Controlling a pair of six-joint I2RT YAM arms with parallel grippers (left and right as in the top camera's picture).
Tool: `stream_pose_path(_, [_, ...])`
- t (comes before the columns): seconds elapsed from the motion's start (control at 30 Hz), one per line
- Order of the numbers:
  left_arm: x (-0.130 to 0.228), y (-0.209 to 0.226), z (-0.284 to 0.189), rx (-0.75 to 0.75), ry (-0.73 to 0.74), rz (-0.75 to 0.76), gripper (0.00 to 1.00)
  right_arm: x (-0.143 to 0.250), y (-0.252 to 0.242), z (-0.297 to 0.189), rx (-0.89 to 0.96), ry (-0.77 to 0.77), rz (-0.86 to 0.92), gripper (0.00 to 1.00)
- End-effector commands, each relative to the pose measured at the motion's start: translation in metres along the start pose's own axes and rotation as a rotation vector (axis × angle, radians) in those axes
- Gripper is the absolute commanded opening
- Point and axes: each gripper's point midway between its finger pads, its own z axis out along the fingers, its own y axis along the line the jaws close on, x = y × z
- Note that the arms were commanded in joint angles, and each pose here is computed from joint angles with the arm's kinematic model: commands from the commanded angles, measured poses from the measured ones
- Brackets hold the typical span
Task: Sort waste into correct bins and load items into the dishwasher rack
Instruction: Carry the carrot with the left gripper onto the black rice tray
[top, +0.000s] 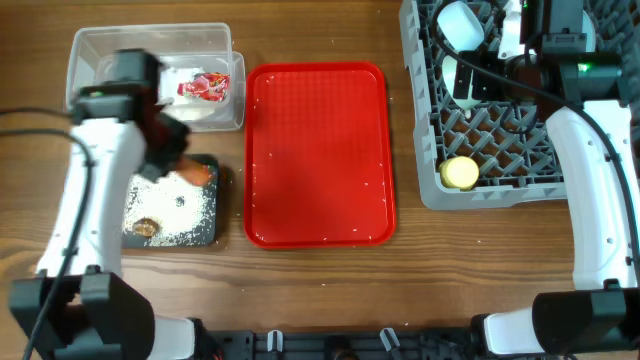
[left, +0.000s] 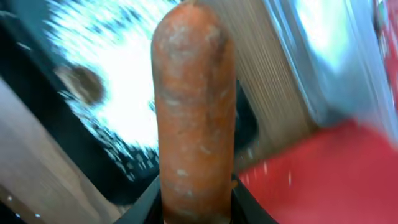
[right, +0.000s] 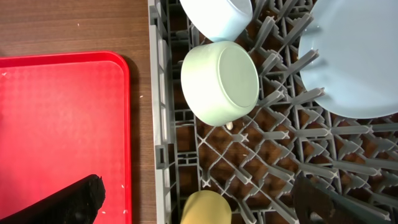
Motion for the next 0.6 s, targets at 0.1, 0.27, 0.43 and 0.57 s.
stream_pose_path(0.1, [-0.033,0.049,0.037,-0.076,-0.006,-0.160,0.26,0.004,0.002,0.006,-0.018,0.022,-0.008,1.00])
stream_pose_path(0.27, [-0.014,0.057,0.072,-0.072,0.051,-0.178,0.26,0.003,0.002,0.006,-0.018,0.020,-0.007,1.00])
stream_pose_path(0.43, [-0.005,0.072,0.106,-0.075,0.046,-0.266,0.28,0.006,0.002,0.006,-0.017,0.030,-0.006,1.00])
stream_pose_path(0.57, [-0.007,0.080,0.123,-0.058,0.023,-0.326,0.28,0.007,0.002,0.006,-0.017,0.037,-0.006,1.00])
